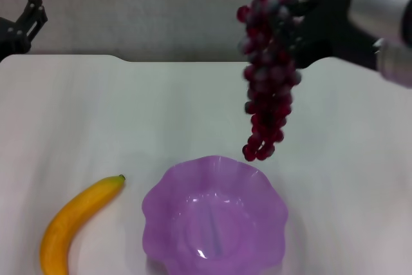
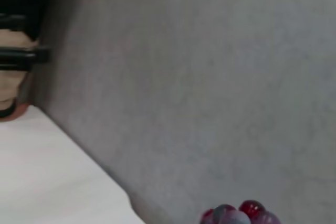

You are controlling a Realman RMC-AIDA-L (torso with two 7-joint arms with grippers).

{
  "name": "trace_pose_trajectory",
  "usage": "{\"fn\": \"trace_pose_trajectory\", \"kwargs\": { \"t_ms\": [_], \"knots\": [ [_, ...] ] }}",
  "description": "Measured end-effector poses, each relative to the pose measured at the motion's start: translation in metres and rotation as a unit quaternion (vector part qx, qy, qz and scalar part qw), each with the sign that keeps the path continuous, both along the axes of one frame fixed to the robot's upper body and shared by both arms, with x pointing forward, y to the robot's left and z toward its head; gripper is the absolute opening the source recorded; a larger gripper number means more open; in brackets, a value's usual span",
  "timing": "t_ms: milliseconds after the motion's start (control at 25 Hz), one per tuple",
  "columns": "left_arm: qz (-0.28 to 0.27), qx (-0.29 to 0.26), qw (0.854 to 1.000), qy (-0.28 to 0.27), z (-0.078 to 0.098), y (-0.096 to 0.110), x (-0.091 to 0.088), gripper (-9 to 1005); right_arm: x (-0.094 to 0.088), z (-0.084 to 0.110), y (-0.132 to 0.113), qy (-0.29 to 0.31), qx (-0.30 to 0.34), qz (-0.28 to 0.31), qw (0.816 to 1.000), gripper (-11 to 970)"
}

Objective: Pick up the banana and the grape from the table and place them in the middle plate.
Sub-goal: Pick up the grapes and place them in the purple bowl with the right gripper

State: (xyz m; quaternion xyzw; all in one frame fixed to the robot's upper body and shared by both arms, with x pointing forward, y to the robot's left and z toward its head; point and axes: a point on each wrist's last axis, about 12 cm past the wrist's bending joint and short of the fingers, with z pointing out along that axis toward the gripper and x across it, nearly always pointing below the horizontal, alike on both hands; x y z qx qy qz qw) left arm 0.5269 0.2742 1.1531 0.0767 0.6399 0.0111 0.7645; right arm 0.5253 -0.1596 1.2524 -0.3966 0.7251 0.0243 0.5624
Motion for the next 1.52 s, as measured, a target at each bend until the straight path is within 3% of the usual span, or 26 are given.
{"fn": "trace_pose_trajectory", "kwargs": {
  "t_ms": [480, 1080, 1520],
  "knots": [
    [0.0, 0.0, 1.0, 0.0, 0.0, 0.0, 0.001, 880, -0.008, -0.012, 0.032, 0.014, -0.02, 0.055, 0.998, 216],
    [-0.003, -0.007, 1.0, -0.002, 0.001, -0.001, 0.003, 879, 0.017, -0.075, 0.077, 0.122, -0.046, 0.101, 0.986, 201],
    [-0.003, -0.007, 1.0, -0.005, 0.001, -0.002, 0.003, 879, 0.038, -0.125, 0.078, 0.21, -0.023, 0.101, 0.972, 187]
  ]
}}
